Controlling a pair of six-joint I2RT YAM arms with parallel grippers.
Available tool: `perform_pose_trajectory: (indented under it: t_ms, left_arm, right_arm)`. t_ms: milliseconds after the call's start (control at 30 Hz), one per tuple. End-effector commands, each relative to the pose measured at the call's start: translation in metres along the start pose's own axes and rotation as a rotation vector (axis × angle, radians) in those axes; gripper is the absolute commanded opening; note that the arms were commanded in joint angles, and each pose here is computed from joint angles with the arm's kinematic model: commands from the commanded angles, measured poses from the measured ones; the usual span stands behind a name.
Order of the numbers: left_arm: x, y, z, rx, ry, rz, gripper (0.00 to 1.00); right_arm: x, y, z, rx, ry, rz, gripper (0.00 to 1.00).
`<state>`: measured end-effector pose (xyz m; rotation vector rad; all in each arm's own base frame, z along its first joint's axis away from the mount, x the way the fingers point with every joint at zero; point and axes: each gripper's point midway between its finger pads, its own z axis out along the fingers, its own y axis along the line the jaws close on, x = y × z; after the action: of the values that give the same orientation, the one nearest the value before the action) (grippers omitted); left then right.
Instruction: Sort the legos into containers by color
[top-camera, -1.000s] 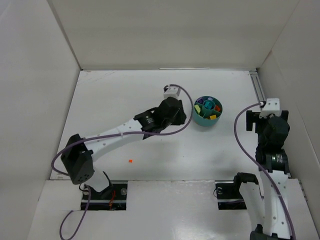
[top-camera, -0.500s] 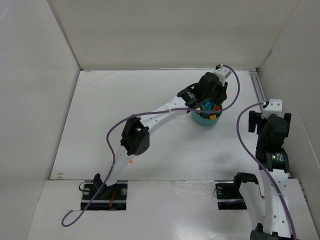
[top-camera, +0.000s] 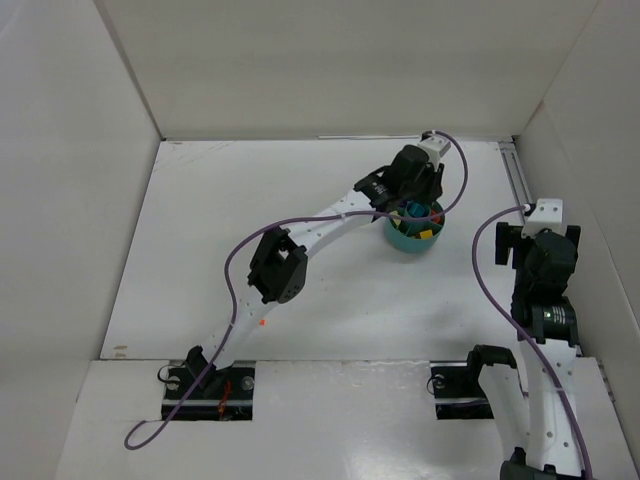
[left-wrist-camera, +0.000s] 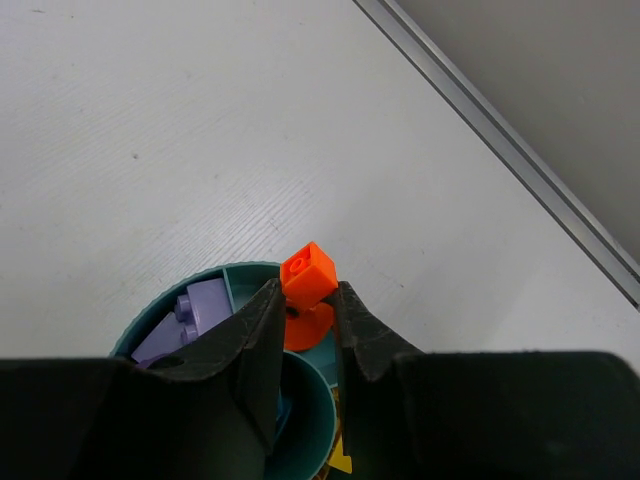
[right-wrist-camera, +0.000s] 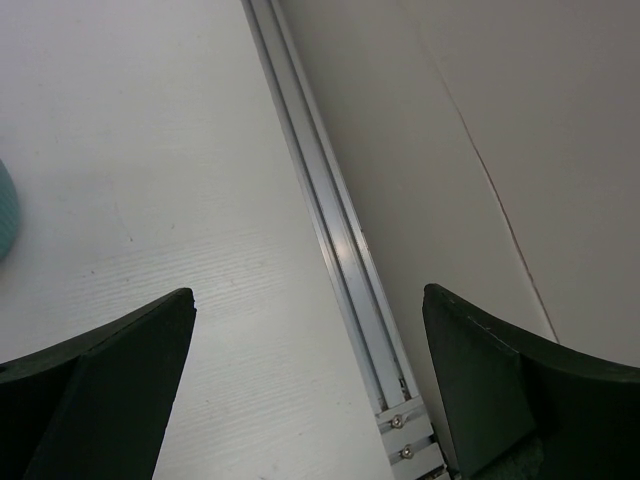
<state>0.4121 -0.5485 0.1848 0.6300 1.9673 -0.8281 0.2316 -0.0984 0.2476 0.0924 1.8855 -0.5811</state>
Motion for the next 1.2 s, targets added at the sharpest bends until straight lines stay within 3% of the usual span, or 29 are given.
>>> perform_pose_trajectory:
  t_ms: [0,500,733,1067,1167]
  left_arm:
    - [-0.034,-0.018,-0.006,0.062,-0.094,0.024,0.14]
    - [-0.011,-0.015,0.003,0.067,-0.050,-0.007,0.17]
    - [-0.004,-0.011,0.000,0.054,-0.038,-0.009,0.33]
    - [-0.032,-0.021,-0.018,0.072,-0.093,-0.004,0.38]
    - [-0.058,-0.021,-0.032,0.100,-0.139,-0.013,0.55]
  right_arm:
    - [-0.007,-0.001,0.003,0.004,-0.030,0.012,1.00]
    - [-0.007,-0.001,0.003,0.004,-0.030,0.003,1.00]
    - [-0.006,0.000,0.005,0.001,-0.022,0.000,1.00]
    - [-0.006,0.001,0.005,-0.007,-0.024,-0.009,1.00]
    - [-0.012,0.010,0.008,-0.061,-0.051,-0.038,1.00]
